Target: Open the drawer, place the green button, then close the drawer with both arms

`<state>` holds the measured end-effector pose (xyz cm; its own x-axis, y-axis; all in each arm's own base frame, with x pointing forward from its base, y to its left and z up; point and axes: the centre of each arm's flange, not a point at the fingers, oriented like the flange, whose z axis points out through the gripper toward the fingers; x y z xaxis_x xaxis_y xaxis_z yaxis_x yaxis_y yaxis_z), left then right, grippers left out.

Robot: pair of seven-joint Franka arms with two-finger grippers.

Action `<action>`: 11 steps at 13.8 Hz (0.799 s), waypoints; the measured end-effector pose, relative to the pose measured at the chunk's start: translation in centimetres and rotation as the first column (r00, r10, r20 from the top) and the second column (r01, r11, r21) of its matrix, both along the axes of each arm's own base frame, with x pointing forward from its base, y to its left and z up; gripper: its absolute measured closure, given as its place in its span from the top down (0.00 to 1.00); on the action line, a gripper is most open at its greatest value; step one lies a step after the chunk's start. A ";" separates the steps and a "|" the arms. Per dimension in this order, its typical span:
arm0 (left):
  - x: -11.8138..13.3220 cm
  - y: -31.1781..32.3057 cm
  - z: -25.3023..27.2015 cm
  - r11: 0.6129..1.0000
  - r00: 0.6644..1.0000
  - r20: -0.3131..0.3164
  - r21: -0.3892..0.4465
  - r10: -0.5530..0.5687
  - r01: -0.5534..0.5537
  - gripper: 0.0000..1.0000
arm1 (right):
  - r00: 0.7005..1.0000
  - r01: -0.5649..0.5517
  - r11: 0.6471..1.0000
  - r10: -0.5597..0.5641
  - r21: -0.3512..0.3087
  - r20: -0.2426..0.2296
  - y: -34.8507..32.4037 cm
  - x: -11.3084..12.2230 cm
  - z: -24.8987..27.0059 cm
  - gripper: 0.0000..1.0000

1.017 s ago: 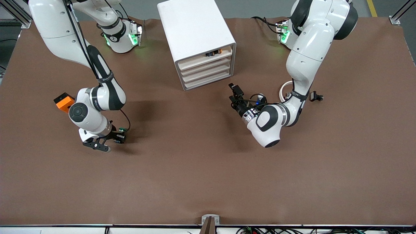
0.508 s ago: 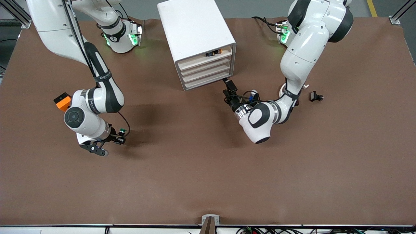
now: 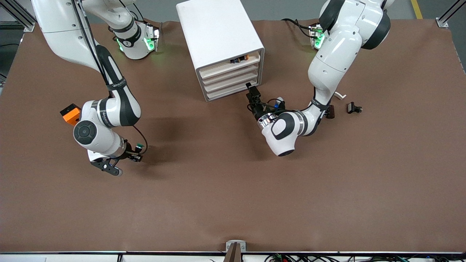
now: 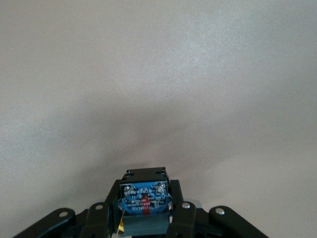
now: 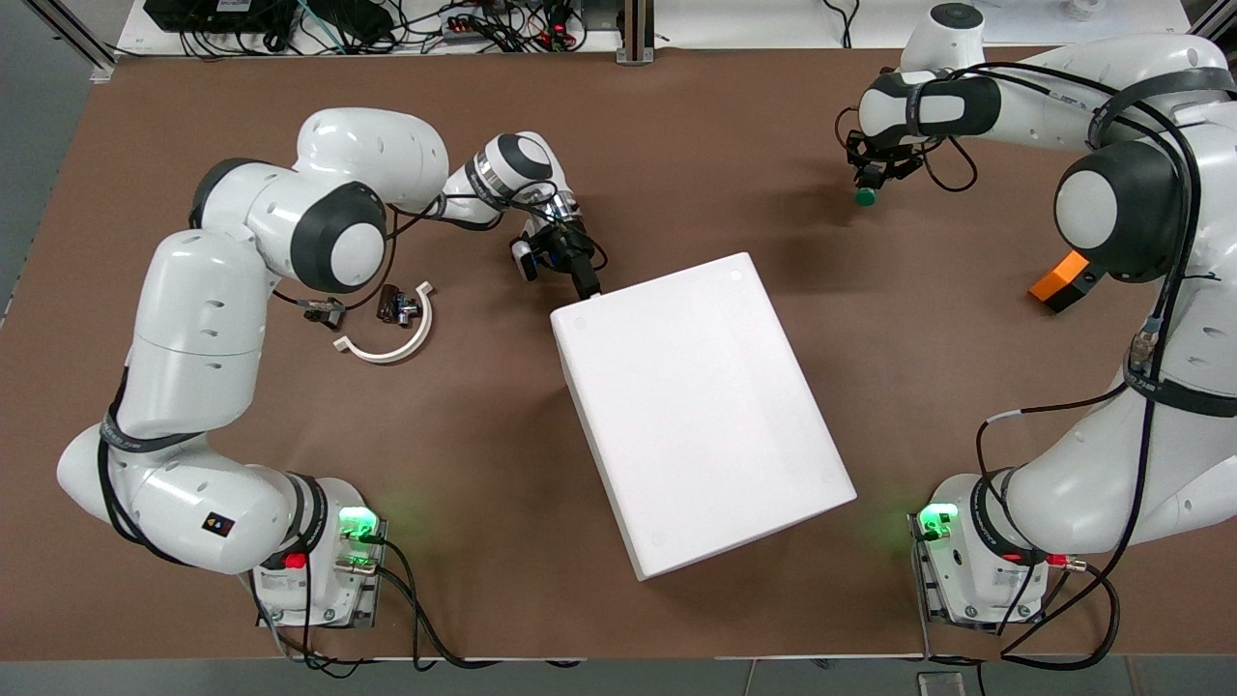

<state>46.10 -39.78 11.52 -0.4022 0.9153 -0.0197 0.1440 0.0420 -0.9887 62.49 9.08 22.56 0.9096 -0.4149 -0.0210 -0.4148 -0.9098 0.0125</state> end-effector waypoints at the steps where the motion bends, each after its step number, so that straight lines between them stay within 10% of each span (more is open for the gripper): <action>1: -0.2 0.0 -0.1 1.000 1.000 -0.004 0.001 -0.002 0.002 0.63 | 1.000 0.008 1.000 -0.008 0.000 0.002 0.0 0.1 0.1 0.41; 11: -2.3 -2.4 0.5 0.999 0.999 -0.026 -0.031 -0.045 0.044 0.63 | 0.999 0.048 0.999 -0.048 0.001 0.009 2.6 0.8 1.7 0.41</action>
<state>43.76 -42.20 12.00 -0.3618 0.9315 -0.0378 0.1183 0.0056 -0.9930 63.30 11.72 24.29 0.8890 -0.4577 -0.0132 -0.4576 -0.8891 0.0083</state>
